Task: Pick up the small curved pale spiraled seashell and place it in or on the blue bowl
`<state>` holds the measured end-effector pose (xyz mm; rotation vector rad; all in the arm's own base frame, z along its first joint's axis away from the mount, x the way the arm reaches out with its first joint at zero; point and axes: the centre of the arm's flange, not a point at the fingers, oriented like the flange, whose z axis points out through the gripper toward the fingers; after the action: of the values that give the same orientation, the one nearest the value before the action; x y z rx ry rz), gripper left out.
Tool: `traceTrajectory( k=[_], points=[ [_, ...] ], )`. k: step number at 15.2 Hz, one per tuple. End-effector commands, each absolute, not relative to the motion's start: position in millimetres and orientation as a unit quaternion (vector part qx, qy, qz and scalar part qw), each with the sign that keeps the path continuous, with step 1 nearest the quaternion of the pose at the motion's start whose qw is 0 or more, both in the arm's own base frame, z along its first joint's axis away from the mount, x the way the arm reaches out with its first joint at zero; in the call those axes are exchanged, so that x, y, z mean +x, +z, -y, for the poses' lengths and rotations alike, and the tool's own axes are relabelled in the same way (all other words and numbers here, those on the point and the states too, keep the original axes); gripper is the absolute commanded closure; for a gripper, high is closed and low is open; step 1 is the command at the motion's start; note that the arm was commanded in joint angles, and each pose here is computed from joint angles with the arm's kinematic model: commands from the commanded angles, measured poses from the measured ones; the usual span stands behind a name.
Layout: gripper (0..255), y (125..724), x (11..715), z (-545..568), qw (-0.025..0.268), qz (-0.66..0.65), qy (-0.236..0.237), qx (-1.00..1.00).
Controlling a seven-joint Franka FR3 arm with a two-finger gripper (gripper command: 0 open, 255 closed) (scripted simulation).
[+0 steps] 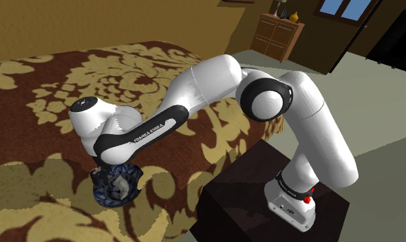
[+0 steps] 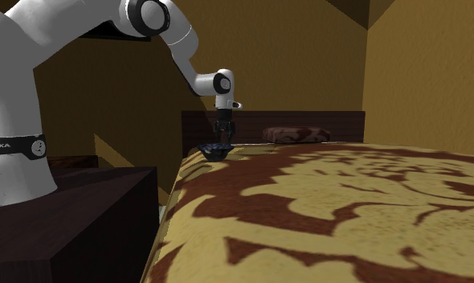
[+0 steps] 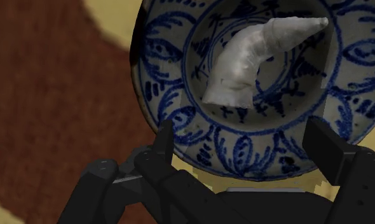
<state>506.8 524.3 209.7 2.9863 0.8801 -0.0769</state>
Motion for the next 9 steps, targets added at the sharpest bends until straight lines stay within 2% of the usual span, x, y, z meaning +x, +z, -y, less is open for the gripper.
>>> traceTrajectory(
  k=[1, 3, 9],
  points=[
    [0, 230, 507, -524, 0.014, -0.283, -0.025, 0.959],
    [0, 254, 508, -525, 0.014, -0.283, -0.025, 0.959],
    [0, 254, 508, -525, 0.014, -0.283, -0.025, 0.959]
  ],
)
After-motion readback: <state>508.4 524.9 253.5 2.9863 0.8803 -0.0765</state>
